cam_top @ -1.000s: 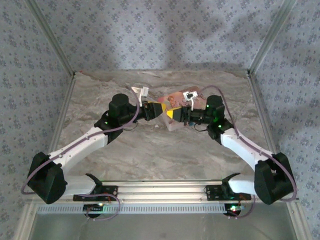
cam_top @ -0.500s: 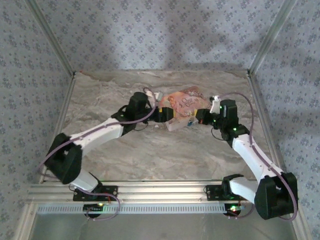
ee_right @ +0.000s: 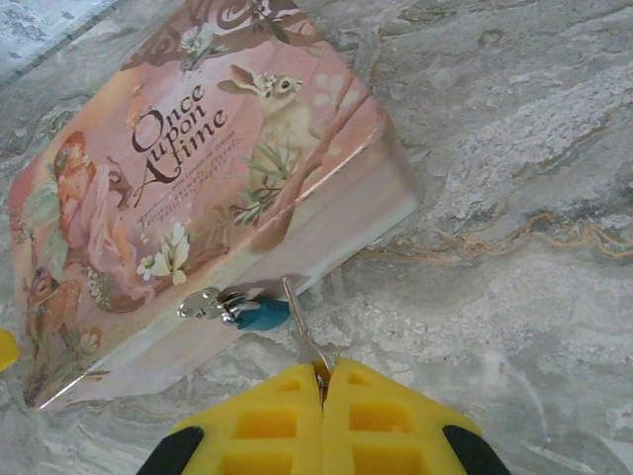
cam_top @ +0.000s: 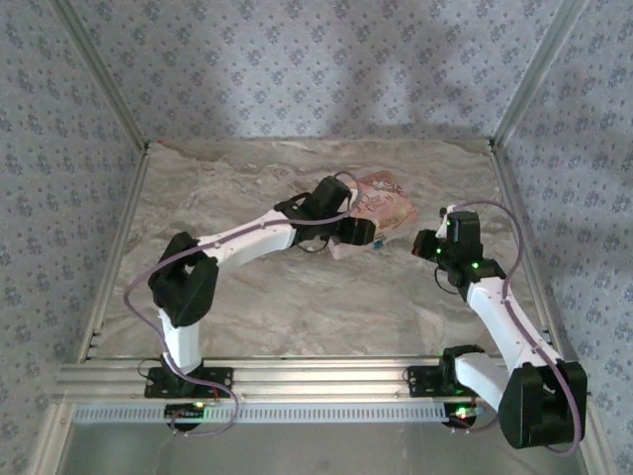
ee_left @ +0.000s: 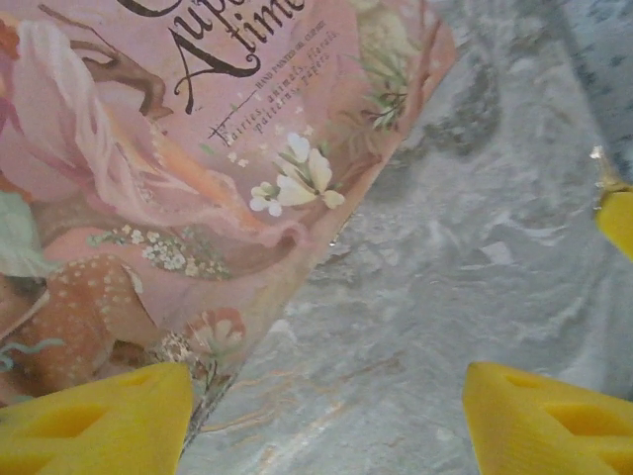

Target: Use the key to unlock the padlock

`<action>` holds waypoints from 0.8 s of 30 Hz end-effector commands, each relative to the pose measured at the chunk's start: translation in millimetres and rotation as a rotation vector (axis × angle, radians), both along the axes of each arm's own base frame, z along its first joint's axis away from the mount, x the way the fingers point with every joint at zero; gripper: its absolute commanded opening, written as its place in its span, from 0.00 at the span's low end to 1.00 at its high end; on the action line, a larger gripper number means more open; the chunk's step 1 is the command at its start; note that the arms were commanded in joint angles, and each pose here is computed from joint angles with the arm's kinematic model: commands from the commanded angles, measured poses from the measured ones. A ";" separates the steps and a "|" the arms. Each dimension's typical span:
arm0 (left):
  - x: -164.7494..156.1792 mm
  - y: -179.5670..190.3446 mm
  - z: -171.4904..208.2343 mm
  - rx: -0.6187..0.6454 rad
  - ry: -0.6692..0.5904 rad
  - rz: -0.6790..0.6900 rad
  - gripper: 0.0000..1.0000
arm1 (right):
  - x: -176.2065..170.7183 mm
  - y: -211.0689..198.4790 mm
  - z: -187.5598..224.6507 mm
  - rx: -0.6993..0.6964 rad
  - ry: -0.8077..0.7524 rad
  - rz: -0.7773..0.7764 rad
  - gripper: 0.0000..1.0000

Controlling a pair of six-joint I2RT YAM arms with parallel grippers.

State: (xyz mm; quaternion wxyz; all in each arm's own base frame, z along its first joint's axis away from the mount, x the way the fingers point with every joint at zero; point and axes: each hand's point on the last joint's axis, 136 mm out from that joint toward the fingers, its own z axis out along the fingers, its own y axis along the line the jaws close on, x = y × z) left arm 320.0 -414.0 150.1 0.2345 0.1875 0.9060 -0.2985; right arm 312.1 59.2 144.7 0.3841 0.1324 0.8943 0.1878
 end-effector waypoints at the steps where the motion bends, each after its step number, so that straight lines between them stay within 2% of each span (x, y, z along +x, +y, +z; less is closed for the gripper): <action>1: -7.8 18.1 -23.1 0.204 0.007 -0.005 0.73 | -5.2 -8.1 -10.1 -0.027 0.031 -0.025 0.00; 10: -10.5 36.3 -39.4 0.319 0.020 0.009 0.74 | -3.7 -9.6 -9.0 -0.034 0.028 -0.026 0.00; 19: 4.1 77.7 -44.2 0.408 0.013 0.073 0.76 | -3.2 -5.4 -10.1 -0.020 0.031 -0.004 0.00; 24: 21.8 116.0 -48.4 0.435 0.030 0.150 0.77 | -1.4 18.4 -2.8 0.034 0.003 0.130 0.00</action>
